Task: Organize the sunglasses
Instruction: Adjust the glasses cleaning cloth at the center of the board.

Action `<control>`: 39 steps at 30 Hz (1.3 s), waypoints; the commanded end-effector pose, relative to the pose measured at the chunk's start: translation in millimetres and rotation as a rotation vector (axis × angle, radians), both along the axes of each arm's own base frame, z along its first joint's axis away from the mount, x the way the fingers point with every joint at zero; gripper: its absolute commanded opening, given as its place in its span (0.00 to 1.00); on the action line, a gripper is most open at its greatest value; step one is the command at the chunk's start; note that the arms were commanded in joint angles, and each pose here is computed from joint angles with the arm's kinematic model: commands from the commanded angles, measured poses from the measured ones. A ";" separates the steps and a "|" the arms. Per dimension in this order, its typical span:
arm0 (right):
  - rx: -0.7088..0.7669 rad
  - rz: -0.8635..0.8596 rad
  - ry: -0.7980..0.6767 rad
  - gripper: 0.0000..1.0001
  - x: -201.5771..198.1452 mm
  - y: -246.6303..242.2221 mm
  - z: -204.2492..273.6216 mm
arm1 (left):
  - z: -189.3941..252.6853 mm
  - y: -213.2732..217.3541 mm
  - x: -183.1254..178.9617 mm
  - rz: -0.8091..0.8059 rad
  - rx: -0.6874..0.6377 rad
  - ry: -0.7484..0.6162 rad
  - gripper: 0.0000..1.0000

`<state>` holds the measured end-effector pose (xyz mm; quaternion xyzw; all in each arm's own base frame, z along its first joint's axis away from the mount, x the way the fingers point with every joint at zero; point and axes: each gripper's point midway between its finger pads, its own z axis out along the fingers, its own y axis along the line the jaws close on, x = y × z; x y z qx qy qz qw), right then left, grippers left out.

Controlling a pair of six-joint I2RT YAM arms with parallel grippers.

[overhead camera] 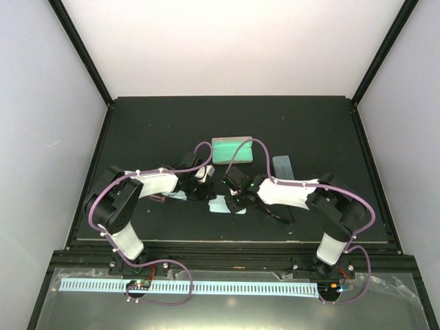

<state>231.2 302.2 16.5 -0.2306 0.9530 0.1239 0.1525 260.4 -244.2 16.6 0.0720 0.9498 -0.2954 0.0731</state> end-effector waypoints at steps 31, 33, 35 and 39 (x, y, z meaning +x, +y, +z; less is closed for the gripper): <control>-0.130 -0.076 -0.004 0.22 -1.6 -26.5 -12.5 | -5.7 -0.5 -3.5 0.012 0.001 0.024 0.04; -0.125 -0.066 0.023 0.22 -12.8 -33.6 -12.7 | -5.7 -0.3 -3.2 0.014 0.002 0.024 0.04; -0.122 -0.053 0.036 0.22 -20.9 -40.1 -10.5 | -6.0 0.0 -2.6 0.017 0.005 0.023 0.04; -0.090 0.009 0.078 0.22 -38.0 -42.7 -4.7 | -6.2 -0.2 -2.1 0.018 0.006 0.024 0.04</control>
